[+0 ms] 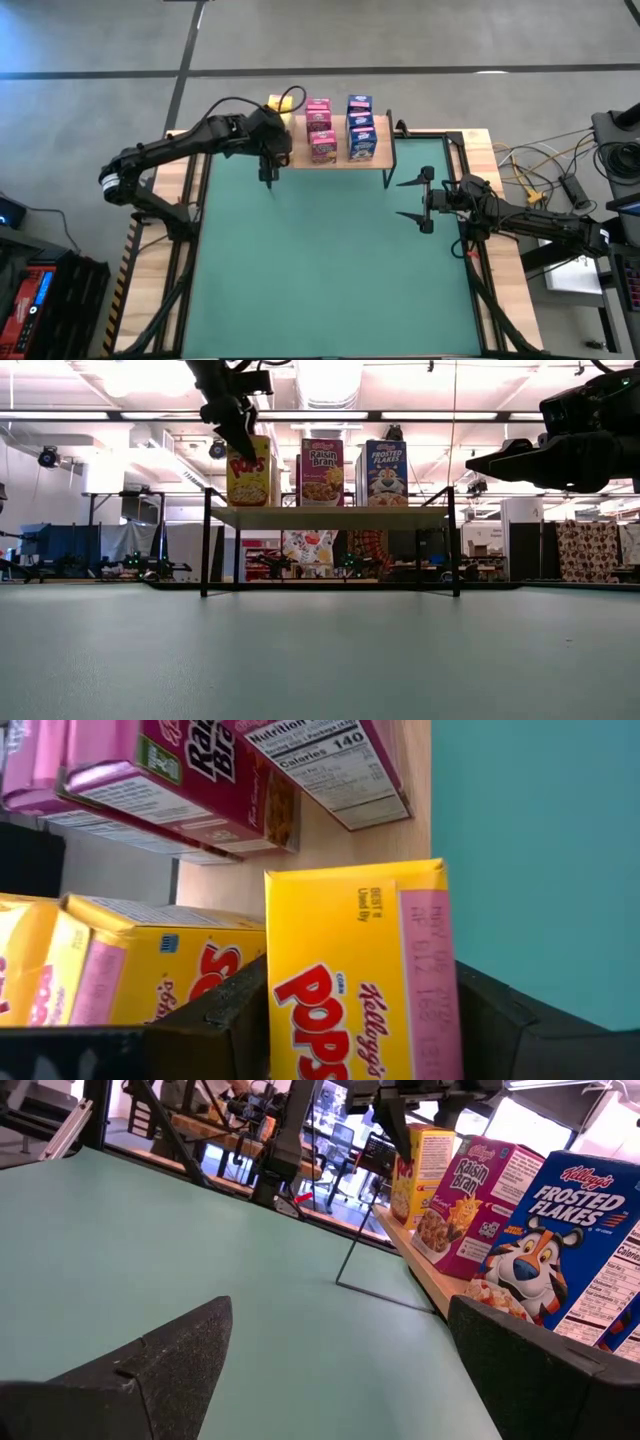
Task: Stack cereal on shelf
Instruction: Put the yellow cereal box on the shelf, then return to Home Position
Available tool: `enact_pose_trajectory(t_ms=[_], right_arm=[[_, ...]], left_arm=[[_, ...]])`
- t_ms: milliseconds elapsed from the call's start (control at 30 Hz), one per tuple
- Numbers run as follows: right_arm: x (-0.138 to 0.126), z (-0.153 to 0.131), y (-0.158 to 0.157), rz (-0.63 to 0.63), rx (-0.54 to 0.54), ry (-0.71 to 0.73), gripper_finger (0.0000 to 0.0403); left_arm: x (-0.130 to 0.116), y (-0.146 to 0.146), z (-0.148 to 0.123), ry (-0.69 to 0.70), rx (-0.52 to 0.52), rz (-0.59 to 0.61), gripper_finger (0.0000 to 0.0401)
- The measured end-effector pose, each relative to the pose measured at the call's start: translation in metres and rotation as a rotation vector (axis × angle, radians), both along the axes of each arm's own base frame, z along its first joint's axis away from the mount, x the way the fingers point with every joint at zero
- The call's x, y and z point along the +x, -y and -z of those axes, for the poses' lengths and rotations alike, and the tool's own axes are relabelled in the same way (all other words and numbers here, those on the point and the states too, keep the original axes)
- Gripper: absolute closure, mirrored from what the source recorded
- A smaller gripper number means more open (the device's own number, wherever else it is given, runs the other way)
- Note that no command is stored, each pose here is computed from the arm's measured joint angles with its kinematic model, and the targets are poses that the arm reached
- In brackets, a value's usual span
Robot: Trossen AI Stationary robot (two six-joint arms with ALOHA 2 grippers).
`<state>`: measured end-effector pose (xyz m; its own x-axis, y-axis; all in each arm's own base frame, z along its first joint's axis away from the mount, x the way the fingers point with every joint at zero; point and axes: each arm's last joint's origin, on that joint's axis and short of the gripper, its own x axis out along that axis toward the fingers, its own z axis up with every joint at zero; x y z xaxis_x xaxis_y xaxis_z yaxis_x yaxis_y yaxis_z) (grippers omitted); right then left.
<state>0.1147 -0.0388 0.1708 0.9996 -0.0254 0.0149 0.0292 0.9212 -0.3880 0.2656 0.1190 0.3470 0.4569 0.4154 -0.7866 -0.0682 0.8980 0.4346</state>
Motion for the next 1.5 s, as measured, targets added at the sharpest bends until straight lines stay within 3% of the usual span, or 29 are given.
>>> enact_pose_trajectory(t_ms=[1500], right_arm=[[0.000,0.000,0.000,0.000,0.000,-0.001,0.0044]], left_arm=[[-0.030,0.010,-0.037,0.156,0.098,-0.007,0.0197]])
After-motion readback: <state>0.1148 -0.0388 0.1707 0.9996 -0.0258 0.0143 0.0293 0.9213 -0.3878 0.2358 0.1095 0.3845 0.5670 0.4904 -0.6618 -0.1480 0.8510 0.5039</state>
